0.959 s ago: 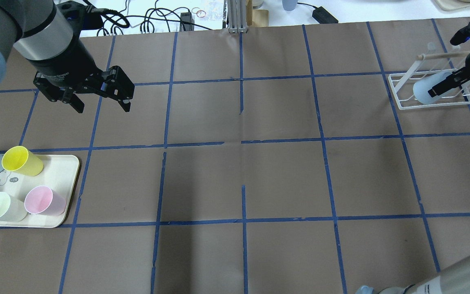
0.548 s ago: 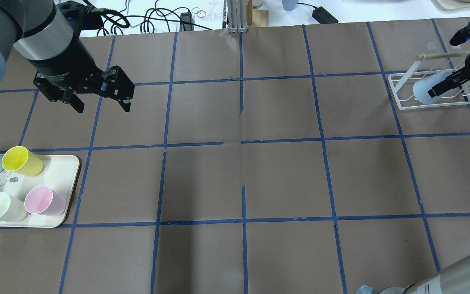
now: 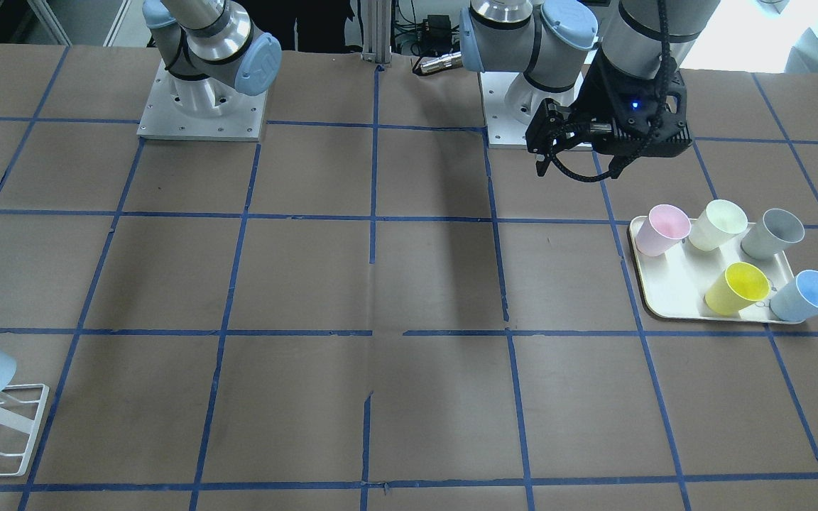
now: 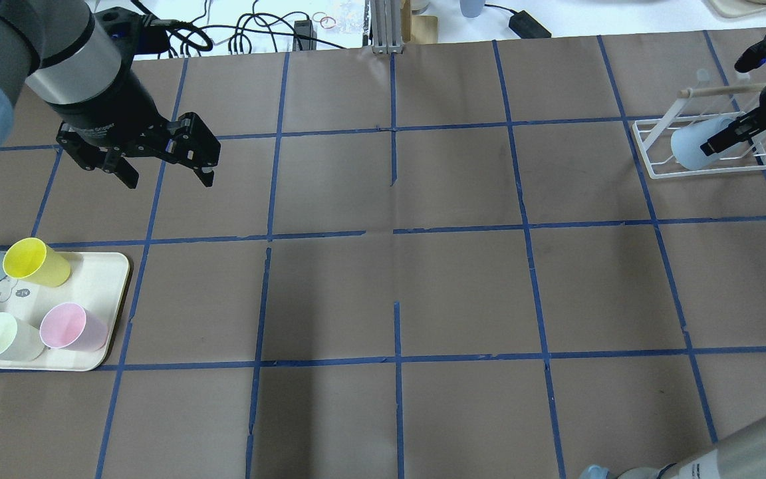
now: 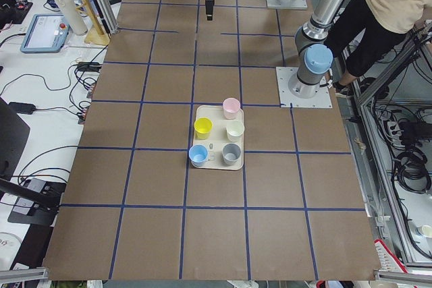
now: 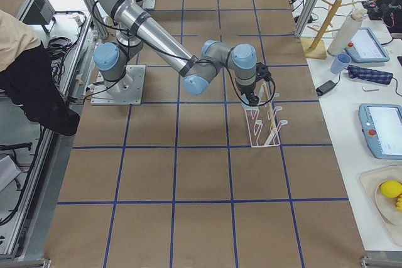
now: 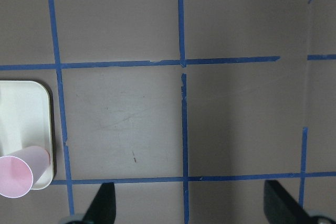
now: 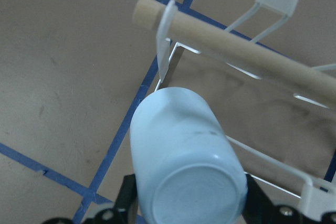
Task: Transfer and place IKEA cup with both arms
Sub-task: 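Close the right gripper around the light blue cup's base, then lift the light blue cup off the rack with the right gripper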
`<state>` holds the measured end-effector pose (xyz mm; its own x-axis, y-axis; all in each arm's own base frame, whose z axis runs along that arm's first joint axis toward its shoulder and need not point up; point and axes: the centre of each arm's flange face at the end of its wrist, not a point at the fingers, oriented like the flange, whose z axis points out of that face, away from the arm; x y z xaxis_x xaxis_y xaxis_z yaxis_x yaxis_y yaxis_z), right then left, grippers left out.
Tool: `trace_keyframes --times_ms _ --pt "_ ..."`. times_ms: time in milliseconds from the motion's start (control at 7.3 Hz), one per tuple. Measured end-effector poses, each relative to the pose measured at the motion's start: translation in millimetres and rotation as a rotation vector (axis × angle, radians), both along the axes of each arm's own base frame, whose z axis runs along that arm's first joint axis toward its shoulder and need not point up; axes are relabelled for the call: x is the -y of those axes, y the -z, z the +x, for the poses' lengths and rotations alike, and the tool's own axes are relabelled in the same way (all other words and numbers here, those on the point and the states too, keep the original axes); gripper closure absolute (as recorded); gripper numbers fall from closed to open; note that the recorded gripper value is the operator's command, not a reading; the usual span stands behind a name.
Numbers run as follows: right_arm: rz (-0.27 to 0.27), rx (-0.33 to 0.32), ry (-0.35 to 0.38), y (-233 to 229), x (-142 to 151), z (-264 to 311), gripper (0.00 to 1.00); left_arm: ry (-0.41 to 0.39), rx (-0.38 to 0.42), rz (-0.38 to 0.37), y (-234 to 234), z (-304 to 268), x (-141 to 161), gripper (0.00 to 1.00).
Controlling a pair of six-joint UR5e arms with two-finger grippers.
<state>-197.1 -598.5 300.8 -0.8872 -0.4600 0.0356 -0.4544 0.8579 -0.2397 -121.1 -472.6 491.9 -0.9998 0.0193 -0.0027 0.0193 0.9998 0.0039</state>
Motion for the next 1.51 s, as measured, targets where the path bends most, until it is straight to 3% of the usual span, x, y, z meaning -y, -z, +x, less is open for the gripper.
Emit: trace_keyframes --times_ms 685,1507 --pt "-0.016 -0.031 0.002 -33 -2 0 0.88 -0.002 0.001 -0.009 -1 1 0 0.0" --pt "0.046 -0.13 0.019 -108 -42 10 0.93 -0.001 -0.015 -0.015 -3 0 2 0.0"
